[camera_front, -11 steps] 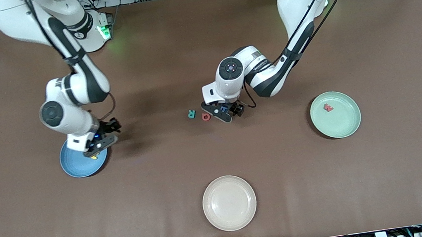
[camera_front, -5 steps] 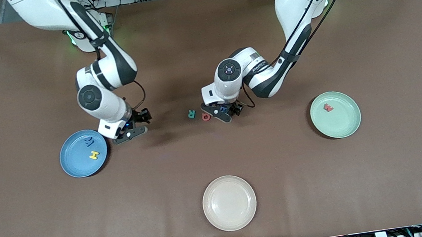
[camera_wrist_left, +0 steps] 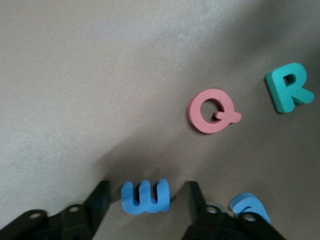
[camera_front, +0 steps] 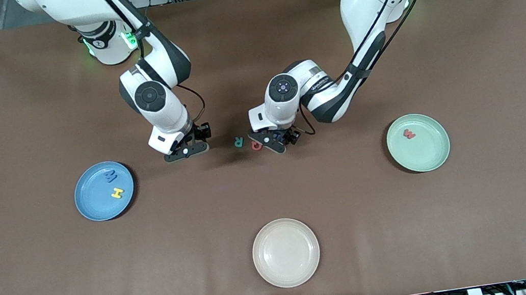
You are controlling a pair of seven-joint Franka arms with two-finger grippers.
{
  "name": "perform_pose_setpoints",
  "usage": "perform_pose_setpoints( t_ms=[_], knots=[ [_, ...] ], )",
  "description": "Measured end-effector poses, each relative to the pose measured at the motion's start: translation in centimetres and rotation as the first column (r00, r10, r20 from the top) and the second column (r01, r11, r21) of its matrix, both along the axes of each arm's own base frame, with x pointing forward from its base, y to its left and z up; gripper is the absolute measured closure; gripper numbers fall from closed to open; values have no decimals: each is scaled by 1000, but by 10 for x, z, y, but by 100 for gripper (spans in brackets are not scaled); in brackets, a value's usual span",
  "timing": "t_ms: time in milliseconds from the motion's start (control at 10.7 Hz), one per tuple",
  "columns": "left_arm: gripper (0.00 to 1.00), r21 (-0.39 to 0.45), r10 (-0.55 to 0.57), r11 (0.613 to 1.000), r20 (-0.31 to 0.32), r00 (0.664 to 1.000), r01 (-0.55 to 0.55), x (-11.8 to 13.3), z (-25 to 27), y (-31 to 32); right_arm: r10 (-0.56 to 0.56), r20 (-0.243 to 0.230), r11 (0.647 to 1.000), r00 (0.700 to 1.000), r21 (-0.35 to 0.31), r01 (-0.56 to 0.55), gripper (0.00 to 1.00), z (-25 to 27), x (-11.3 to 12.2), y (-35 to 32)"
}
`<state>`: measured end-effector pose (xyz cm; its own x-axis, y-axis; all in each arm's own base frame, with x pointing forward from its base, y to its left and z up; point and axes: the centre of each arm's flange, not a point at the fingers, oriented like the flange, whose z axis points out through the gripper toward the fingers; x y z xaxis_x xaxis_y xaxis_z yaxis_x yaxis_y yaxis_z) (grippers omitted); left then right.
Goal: Sort uppercase to blue plate, lowercase to green plate
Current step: 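Grasp the blue m with the left gripper while the right gripper returns, then place the m on the green plate while the right gripper reaches the R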
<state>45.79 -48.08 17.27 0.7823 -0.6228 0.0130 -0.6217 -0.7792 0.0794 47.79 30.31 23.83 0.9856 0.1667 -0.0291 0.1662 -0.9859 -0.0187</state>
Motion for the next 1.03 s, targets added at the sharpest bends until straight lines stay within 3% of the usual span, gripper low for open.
perform_pose_setpoints(
  t_ms=[93, 187, 560, 840, 1027],
  knots=[
    [53, 0, 3, 1000, 3, 1000, -3, 2, 1, 1, -1, 0, 1000, 1000, -1, 1, 38, 0, 0, 0],
    [59, -2, 4, 1000, 9, 1000, -4, 4, 5, 0, -1, 0, 1000, 1000, -2, 1, 38, -1, 0, 0],
    [59, 36, 21, 999, -1, 1000, -21, 13, 4, 13, -18, 17, 1000, 1000, 22, 18, 38, -2, -6, 15],
    [59, 168, 95, 982, -64, 993, -83, 52, 41, 77, -82, 24, 994, 996, 69, 81, 38, -19, -34, 66],
    [59, 230, 144, 966, -94, 985, -119, 81, 68, 139, -109, 21, 991, 994, 78, 107, 39, -29, -38, 95]
  ],
)
